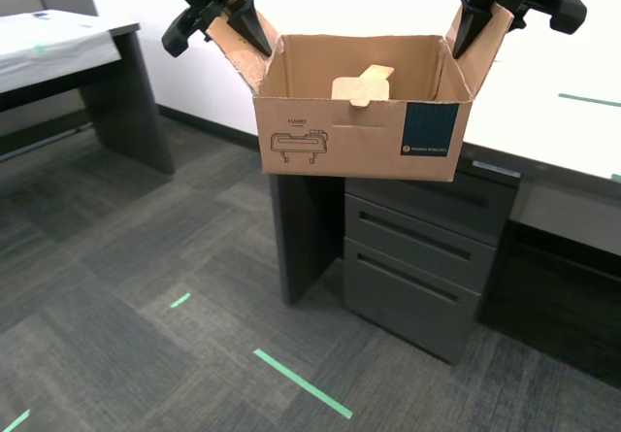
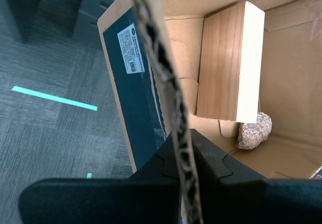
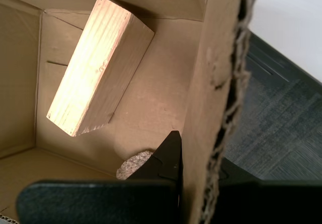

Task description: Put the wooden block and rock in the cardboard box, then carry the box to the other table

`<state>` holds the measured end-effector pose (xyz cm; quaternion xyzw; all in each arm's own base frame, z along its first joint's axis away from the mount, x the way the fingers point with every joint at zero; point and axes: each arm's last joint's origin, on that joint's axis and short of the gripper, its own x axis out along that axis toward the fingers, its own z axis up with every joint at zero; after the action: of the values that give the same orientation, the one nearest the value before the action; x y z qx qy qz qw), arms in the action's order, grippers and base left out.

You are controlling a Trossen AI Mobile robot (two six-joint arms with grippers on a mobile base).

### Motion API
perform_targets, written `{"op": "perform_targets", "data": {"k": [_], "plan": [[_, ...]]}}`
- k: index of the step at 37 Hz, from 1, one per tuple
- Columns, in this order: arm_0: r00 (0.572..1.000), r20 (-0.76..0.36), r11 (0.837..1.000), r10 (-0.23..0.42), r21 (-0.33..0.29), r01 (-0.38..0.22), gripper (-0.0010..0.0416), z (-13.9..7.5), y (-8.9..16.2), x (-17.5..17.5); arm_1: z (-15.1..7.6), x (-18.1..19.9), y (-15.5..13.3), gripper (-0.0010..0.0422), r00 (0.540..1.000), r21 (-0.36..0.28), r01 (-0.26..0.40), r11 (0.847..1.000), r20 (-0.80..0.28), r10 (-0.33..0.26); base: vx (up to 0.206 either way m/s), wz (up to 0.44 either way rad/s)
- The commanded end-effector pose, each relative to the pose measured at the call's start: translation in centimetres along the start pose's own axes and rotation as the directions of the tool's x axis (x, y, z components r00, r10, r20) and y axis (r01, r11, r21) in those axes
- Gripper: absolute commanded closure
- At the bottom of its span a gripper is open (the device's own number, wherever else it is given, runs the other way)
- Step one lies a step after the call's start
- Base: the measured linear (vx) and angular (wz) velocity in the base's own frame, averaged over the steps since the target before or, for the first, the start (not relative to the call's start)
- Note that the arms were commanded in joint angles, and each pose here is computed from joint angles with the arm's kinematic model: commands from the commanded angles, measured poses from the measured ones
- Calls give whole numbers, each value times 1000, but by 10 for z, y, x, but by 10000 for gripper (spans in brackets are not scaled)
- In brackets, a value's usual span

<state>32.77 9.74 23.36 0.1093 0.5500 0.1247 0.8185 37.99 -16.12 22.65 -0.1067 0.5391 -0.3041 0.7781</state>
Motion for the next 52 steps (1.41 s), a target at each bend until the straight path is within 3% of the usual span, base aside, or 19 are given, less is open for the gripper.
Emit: {"op": "perform_targets", "data": {"k": [1, 19, 25, 33, 44, 52], "plan": [[1000, -4, 1000, 4, 4, -4, 406, 0, 0, 0, 2, -1, 0, 413, 1000, 14, -7, 1000, 15, 7, -37, 201], [1000, -28, 1000, -3, 25, 4, 406, -3, 1, 0, 7, -1, -1, 413, 998, 41, 4, 999, 64, -7, -37, 198], [1000, -30, 1000, -4, 24, 4, 406, -3, 1, 0, 10, -1, 1, 413, 991, 43, -86, 995, 106, 81, -38, 208], [999, -32, 1000, -3, 24, 4, 406, -4, 2, 0, 9, -1, 1, 413, 992, 28, -83, 996, 102, 79, -36, 218], [999, -39, 1000, -5, 31, 6, 406, -5, 2, 0, 3, 0, -4, 413, 996, -14, 85, 996, 10, -85, -32, 218], [999, -45, 1000, 2, 25, -1, 406, -7, 8, 2, -1, 0, -3, 412, 996, 38, 83, 996, -19, -82, -25, 208]]}}
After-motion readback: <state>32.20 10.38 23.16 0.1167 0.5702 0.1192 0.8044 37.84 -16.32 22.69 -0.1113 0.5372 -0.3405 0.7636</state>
